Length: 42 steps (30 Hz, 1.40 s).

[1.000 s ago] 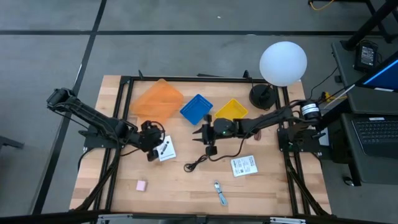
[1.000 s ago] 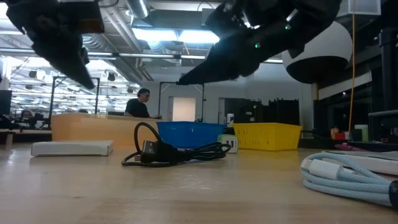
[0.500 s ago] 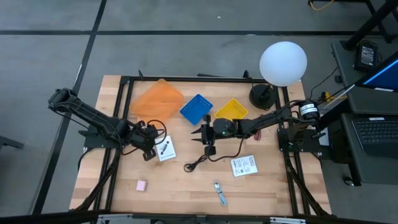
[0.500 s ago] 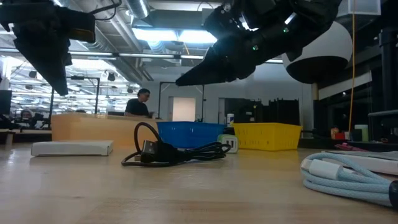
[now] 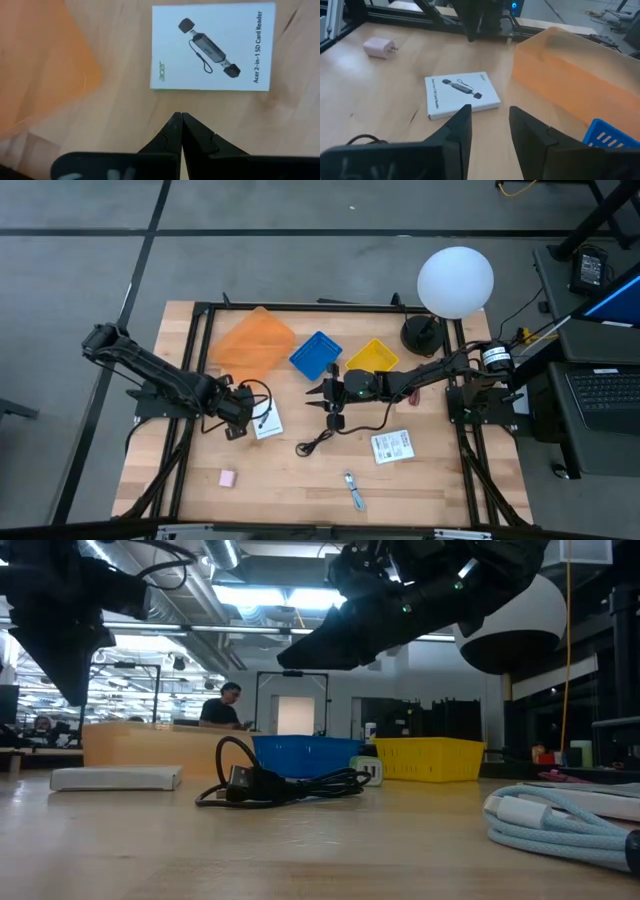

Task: Pick and place items into bin
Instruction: Put the left white card reader box into the yellow bin

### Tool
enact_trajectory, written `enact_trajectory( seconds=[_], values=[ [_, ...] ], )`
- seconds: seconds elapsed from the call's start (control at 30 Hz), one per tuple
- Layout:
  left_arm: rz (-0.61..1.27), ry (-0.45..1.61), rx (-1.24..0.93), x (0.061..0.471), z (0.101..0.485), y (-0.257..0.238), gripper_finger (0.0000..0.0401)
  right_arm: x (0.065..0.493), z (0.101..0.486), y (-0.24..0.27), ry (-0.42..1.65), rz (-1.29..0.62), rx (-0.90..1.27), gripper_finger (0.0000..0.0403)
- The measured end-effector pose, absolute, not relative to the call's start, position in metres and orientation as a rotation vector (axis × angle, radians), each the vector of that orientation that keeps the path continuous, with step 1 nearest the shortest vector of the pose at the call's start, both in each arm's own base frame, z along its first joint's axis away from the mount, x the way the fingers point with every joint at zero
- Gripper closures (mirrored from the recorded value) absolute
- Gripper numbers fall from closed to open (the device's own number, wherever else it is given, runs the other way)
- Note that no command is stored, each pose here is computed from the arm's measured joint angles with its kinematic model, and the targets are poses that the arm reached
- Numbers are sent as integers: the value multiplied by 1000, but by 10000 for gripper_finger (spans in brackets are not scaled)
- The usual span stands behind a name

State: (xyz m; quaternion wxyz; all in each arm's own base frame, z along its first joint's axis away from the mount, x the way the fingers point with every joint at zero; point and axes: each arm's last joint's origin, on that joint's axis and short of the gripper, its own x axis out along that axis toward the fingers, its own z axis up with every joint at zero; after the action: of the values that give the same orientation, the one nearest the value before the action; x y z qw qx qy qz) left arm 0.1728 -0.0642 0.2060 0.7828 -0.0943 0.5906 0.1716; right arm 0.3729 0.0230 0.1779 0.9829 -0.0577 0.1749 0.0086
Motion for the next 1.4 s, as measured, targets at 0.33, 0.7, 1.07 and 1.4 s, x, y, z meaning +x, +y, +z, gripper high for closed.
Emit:
enact_trajectory(
  seconds=[0.33,0.7,1.07,1.4],
  values=[
    [401,1256,-174,173,205,-63,399,383,162,32,282,70,-71,289],
    [427,1221,-115,174,206,-61,399,415,145,34,365,78,-105,289],
    [442,1260,-99,180,191,-59,399,417,146,33,385,76,-107,289],
    [433,1340,-96,197,171,-56,399,417,147,31,380,72,-131,289]
  ],
)
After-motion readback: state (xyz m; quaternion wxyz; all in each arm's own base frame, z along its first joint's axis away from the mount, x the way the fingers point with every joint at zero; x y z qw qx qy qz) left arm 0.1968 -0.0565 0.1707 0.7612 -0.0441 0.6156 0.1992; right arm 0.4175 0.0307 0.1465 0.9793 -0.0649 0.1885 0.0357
